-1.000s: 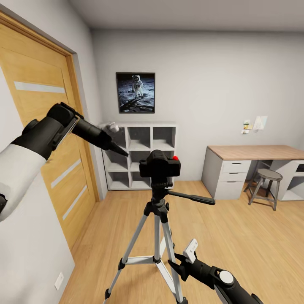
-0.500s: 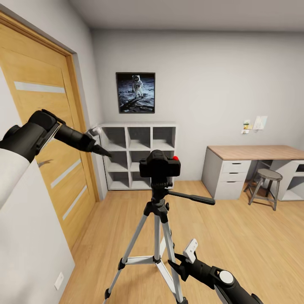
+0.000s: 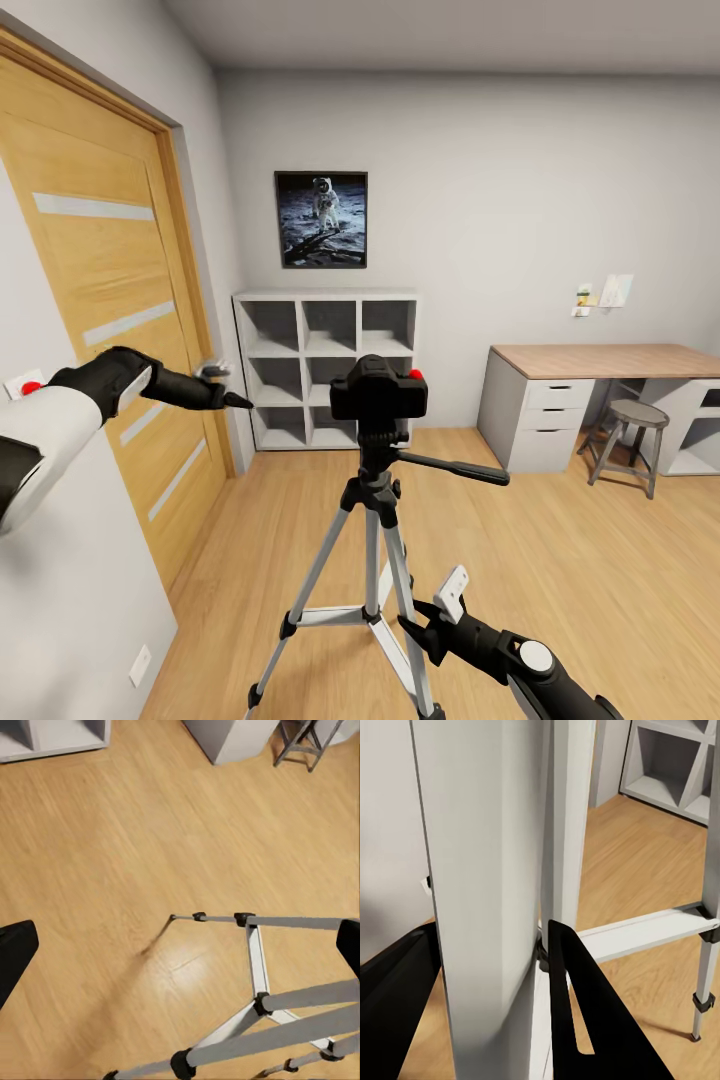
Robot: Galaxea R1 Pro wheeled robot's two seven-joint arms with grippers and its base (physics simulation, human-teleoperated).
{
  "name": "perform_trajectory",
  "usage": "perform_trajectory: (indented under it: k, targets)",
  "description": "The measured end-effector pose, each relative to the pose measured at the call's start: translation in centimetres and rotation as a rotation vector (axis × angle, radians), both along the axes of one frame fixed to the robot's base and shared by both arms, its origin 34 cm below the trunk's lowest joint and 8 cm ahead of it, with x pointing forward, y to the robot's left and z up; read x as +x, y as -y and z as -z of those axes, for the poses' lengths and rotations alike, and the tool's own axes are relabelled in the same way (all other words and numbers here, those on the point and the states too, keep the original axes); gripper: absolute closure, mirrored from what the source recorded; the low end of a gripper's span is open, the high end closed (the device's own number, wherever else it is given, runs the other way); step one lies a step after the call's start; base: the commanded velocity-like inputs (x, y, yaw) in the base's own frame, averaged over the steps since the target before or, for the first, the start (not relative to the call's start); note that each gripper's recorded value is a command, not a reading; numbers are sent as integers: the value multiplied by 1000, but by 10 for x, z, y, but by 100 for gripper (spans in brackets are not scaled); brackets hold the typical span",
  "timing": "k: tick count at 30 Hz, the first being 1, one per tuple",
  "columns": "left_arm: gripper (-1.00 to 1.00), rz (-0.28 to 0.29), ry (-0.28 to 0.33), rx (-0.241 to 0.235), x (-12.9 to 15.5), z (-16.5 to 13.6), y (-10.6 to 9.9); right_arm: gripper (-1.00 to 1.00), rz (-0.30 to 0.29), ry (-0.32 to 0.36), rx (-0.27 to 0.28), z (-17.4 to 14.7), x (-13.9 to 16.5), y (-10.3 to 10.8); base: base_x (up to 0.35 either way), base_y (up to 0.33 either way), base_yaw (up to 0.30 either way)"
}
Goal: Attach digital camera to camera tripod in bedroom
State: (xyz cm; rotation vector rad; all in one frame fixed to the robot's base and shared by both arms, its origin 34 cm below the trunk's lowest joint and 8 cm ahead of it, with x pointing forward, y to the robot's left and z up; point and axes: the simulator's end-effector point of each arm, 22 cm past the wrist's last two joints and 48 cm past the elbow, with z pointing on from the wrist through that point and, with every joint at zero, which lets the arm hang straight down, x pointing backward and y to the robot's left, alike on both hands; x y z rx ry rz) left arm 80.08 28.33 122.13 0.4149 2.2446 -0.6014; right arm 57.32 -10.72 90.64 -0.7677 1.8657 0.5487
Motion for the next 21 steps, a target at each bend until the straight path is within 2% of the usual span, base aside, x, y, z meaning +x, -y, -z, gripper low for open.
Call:
perform_trajectory:
  k: [1,3,5,10,13,21]
  targets:
    - [-100,-21,43,-19,7,4,-2,100,0,1,0,0,0,0,0,0,0]
    - [-100,-42,77,-29,11,19,-3,100,0,1,0,0,0,0,0,0,0]
    - [-100,-46,83,-38,10,36,4,100,0,1,0,0,0,0,0,0,0]
    - [-100,-28,46,-49,-1,81,28,100,1,1,0,0,0,0,0,0,0]
    - [-100,-32,30,-46,-5,100,33,100,1,0,-1,0,0,0,0,0,0]
    - [-100,-46,21,-36,-7,109,32,100,1,0,0,0,0,0,0,0,0]
